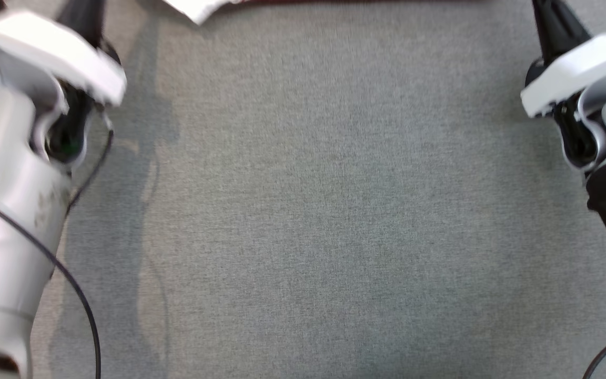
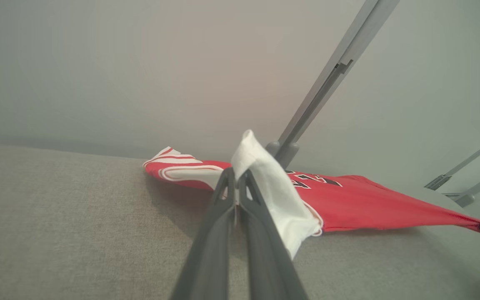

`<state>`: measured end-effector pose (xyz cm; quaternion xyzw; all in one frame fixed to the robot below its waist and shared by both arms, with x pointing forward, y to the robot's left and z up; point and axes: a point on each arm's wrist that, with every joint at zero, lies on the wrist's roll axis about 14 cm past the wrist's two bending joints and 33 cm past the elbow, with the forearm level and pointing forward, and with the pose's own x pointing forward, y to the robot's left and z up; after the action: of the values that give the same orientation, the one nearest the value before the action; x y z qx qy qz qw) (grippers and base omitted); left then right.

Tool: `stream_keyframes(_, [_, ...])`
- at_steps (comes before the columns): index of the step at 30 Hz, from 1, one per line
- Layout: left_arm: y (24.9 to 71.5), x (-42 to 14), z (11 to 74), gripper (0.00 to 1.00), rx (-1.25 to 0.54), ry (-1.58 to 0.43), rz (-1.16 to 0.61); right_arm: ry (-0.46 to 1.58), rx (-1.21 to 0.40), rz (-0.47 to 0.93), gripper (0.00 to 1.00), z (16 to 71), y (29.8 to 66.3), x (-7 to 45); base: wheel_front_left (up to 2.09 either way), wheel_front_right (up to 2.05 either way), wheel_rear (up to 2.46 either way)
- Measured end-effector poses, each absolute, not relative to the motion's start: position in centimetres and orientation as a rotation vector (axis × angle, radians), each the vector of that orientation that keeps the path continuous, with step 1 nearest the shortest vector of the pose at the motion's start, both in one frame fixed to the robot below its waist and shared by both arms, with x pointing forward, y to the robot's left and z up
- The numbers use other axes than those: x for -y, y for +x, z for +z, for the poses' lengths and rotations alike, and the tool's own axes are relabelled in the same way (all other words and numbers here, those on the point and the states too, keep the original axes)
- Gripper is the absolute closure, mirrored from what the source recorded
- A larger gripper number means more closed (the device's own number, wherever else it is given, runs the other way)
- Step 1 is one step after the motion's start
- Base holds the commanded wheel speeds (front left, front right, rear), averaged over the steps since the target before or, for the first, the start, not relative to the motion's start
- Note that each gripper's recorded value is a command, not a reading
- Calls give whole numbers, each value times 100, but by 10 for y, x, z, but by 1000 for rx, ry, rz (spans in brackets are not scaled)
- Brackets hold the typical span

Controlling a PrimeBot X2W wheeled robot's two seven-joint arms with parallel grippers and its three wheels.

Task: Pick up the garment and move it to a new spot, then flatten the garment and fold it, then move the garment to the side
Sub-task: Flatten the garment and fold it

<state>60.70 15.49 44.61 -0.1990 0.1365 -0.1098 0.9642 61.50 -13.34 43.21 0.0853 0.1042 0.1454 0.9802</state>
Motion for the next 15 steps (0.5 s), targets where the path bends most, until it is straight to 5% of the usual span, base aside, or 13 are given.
stream_keyframes(15, [497, -159, 430, 100, -446, -137, -379, 175, -203, 282, 100, 467, 563, 138, 0, 0, 0])
